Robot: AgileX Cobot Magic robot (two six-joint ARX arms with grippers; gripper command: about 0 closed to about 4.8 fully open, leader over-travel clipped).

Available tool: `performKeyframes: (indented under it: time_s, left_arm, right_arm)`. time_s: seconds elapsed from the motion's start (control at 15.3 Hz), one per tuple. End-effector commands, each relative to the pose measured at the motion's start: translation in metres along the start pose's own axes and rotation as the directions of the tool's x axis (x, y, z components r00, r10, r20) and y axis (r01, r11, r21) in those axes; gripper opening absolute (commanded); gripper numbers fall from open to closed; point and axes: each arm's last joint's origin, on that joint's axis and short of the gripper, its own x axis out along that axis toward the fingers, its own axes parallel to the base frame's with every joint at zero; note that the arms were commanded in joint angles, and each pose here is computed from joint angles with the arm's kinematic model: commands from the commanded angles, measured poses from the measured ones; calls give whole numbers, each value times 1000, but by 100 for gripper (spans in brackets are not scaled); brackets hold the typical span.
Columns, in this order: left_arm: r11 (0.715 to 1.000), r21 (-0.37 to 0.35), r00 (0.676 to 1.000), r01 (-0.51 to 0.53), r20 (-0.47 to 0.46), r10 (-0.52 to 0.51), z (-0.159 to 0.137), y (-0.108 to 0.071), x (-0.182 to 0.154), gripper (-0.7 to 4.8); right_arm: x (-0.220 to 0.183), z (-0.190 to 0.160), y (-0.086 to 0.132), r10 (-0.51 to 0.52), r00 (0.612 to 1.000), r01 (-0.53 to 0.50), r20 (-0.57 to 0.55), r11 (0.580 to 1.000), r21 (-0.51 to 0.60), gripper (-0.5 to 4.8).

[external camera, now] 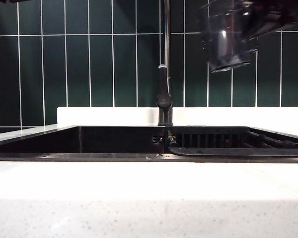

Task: Pick up the mug next to the sink, go to the faucet to get some water, pour the water into the sink, and finally put the mug back to its place.

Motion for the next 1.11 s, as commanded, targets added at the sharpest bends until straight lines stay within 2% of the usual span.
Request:
performKeyframes:
  time_s: [0.07,0.33,0.52,0.85,1.11]
  left_arm:
    - [999,33,1000,-5,9,5,1,0,0,65]
    - [999,53,1000,-9,28,7,4,0,0,65]
    - [998,61,999,-10,36,8,5,0,0,65]
    - [998,64,999,-11,39,9,5,0,0,65]
    - [997,73,999,-13,47,9,6,1,0,65]
  right_arm:
    - [-9,0,-22,47,997,-49,66,999,24,-2]
    - [-20,-12,-61,31,995,-38,93,996,78,-2]
    - [-29,-24,-86,-72,993,60,96,990,128,-2]
    - [-36,-41,-103,-186,979,173,78,973,153,-2]
    - [-33,-59,-104,-287,955,273,79,950,153,-2]
